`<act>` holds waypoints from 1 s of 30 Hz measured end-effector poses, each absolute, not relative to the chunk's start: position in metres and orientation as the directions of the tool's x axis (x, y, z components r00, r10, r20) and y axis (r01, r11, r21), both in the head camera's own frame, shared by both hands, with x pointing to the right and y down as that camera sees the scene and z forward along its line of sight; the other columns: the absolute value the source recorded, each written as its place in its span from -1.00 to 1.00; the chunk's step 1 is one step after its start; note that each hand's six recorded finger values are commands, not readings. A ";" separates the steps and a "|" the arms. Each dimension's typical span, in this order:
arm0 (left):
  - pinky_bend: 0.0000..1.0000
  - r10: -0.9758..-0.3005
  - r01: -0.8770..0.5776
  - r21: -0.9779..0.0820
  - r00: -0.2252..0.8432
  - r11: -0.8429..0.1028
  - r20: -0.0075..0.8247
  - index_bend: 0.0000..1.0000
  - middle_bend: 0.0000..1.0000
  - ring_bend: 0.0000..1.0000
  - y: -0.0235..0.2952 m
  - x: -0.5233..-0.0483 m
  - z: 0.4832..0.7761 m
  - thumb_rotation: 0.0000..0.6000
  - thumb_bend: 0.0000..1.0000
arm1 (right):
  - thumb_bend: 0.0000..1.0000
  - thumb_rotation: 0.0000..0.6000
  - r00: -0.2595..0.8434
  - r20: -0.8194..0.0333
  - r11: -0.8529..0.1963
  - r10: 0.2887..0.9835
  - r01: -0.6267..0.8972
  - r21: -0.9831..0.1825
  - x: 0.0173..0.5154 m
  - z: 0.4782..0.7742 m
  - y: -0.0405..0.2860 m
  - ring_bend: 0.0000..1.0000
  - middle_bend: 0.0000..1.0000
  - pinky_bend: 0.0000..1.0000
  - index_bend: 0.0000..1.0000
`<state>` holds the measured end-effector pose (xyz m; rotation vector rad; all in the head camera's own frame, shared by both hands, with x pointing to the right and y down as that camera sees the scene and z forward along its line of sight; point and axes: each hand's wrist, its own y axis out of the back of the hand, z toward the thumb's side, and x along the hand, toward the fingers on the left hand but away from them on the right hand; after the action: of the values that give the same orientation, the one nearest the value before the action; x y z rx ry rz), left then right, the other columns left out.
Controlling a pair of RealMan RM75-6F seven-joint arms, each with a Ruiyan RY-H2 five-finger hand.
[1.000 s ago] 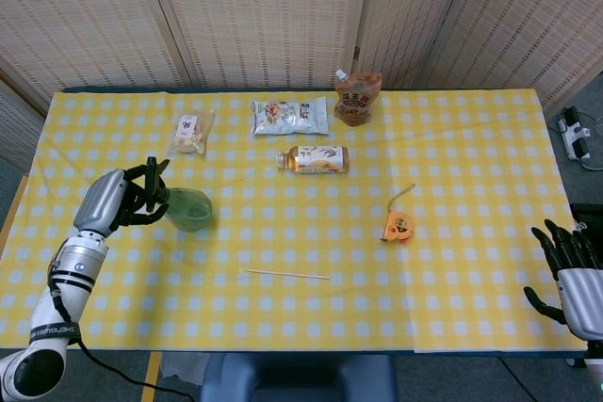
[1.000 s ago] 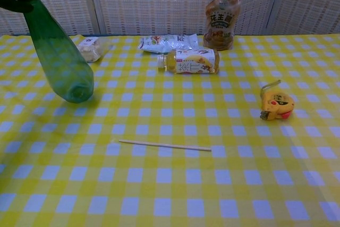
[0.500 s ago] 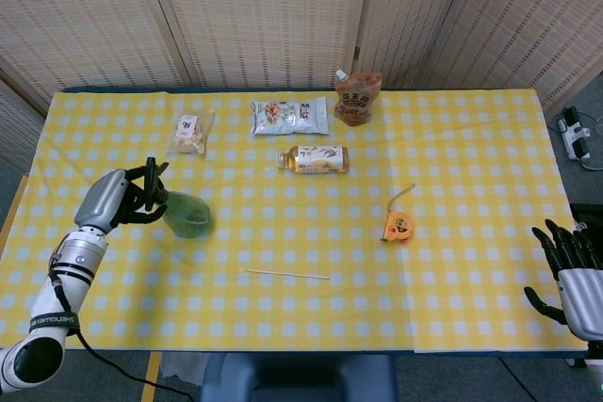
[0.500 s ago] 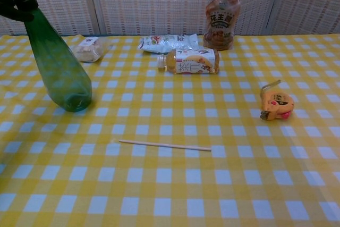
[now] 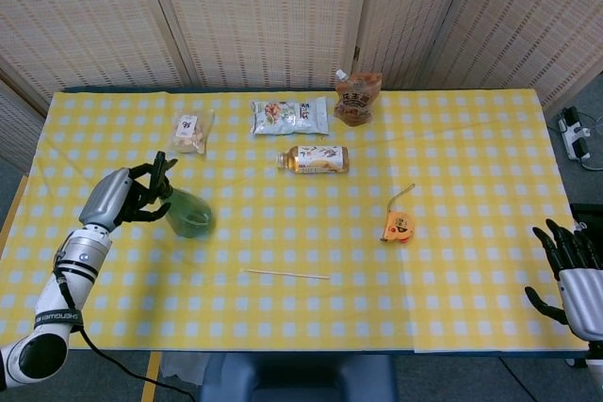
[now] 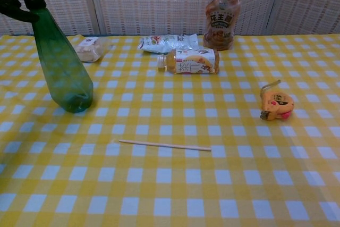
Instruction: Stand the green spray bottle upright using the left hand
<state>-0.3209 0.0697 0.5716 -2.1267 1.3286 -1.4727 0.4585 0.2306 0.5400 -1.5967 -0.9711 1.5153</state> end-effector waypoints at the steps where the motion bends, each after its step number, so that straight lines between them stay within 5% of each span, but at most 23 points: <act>1: 1.00 -0.778 -0.543 -0.626 0.082 -0.559 0.623 -0.31 1.00 1.00 0.069 -0.321 0.571 1.00 -0.52 | -0.38 1.00 0.026 -0.456 -0.457 0.889 0.044 -0.888 0.459 0.540 0.231 -1.00 -1.00 -1.00 -1.00; 19: 1.00 -0.810 -0.490 -0.690 0.063 -0.534 0.583 -0.59 1.00 1.00 0.066 -0.334 0.565 1.00 -0.61 | -0.38 1.00 0.028 -0.454 -0.455 0.891 0.041 -0.890 0.458 0.538 0.232 -1.00 -1.00 -1.00 -1.00; 30: 1.00 -0.878 -0.437 -0.787 0.016 -0.436 0.478 -0.53 0.99 0.97 0.069 -0.374 0.555 1.00 -0.62 | -0.38 1.00 0.033 -0.452 -0.453 0.892 0.039 -0.891 0.456 0.537 0.233 -1.00 -1.00 -1.00 -1.00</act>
<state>-0.3742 0.0685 0.5551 -1.8796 1.3414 -1.4053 0.4561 0.2330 0.5374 -1.5942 -0.9660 1.5052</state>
